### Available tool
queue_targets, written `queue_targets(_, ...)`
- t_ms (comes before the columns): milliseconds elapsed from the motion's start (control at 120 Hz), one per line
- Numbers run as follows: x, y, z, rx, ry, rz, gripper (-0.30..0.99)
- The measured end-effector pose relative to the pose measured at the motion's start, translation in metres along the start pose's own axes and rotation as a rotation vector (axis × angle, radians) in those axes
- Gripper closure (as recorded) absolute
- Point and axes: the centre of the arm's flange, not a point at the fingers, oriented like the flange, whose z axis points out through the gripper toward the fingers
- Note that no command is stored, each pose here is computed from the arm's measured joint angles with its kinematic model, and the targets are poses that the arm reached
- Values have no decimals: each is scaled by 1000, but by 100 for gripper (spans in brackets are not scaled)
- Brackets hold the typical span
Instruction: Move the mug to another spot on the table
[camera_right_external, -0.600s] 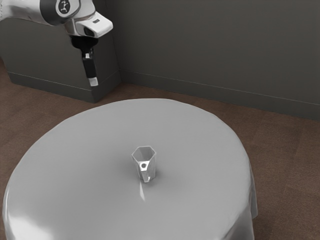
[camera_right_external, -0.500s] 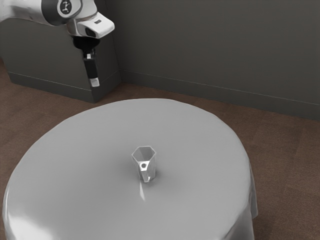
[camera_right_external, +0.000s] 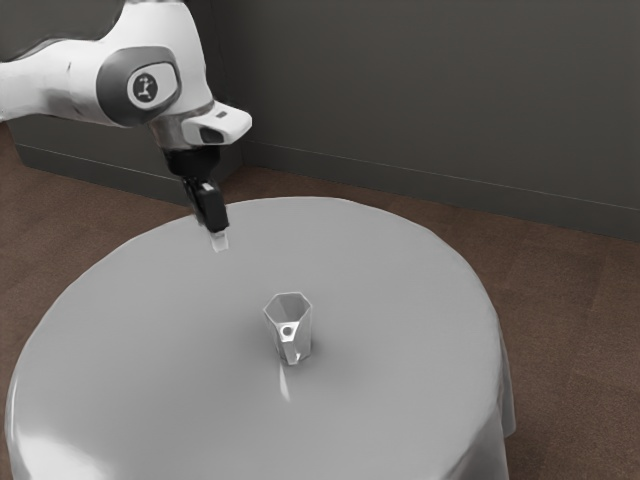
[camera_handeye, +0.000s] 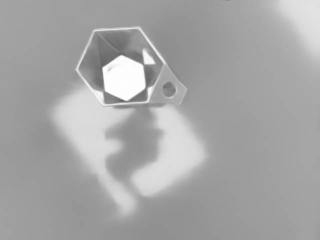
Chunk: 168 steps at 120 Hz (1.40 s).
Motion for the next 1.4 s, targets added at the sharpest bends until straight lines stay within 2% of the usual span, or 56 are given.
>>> queue_targets(150, 16, 44, 58, 0, 14, -115, 0)
queue_targets(308, 20, 37, 71, 18, 74, -301, 0)
queue_targets(408, 28, 36, 84, 22, 77, -381, 0)
queue_targets(525, 39, 56, 98, 46, 73, -482, 0)
queue_targets(633, 31, 75, 121, 67, 81, -593, 0)
queue_targets(775, 26, 61, 138, 68, 133, -813, 0)
queue_targets(842, 28, 54, 149, 60, 142, -907, 1)
queue_targets(933, 35, 47, 175, 52, 123, -1024, 0)
queue_targets(1008, 38, 44, 182, 46, 142, -1106, 0)
queue_targets(1142, 48, 50, 197, 64, 174, -1177, 2)
queue_targets(1267, 54, 54, 209, 64, 184, -1245, 13)
queue_targets(1400, 55, 43, 218, 95, 199, -1300, 17)
